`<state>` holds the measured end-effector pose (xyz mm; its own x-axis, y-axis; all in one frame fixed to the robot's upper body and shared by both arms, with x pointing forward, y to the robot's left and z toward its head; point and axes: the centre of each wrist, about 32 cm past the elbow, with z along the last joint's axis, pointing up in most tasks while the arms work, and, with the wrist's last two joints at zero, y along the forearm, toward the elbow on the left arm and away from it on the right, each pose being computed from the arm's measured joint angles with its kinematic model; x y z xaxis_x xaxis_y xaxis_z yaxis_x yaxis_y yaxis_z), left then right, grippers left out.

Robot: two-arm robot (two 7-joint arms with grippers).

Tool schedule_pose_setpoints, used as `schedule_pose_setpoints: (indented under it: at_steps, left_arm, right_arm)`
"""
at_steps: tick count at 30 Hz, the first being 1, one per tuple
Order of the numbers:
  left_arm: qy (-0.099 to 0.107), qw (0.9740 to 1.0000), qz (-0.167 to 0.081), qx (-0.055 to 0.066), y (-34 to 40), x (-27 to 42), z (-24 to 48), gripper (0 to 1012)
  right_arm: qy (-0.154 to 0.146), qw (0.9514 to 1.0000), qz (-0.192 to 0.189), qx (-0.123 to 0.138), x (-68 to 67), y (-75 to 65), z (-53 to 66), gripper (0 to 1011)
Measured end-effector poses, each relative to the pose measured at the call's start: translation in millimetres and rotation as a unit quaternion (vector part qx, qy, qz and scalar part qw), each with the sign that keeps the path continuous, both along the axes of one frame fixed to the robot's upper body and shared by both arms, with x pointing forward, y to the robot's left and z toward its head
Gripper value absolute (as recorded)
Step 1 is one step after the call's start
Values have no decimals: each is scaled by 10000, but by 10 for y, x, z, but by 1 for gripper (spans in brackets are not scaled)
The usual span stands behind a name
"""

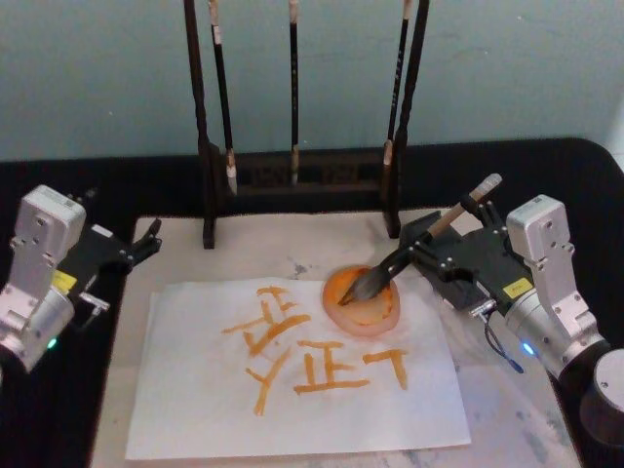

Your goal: Pick up the brush from the inkstone, write on the paper, then place the brush back to its original position.

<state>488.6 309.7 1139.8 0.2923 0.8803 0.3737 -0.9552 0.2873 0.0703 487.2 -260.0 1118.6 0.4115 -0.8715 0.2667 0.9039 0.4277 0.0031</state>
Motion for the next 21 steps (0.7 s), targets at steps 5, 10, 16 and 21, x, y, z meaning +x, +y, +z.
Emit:
schedule_pose_setpoints:
  at_steps: [5,10,16,21]
  left_arm:
    - [0,10000,0,0,0,0,0,1010]
    - [-1,10000,0,0,0,0,0,1010]
    - [0,10000,0,0,0,0,0,1010]
    - [0,10000,0,0,0,0,0,1010]
  right_arm:
    - [4,10000,1,1,0,0,0,1000]
    - [6,10000,0,3,0,0,0,1000]
    - [8,10000,-1,5,0,0,0,1000]
    - [7,10000,-1,5,0,0,0,1000]
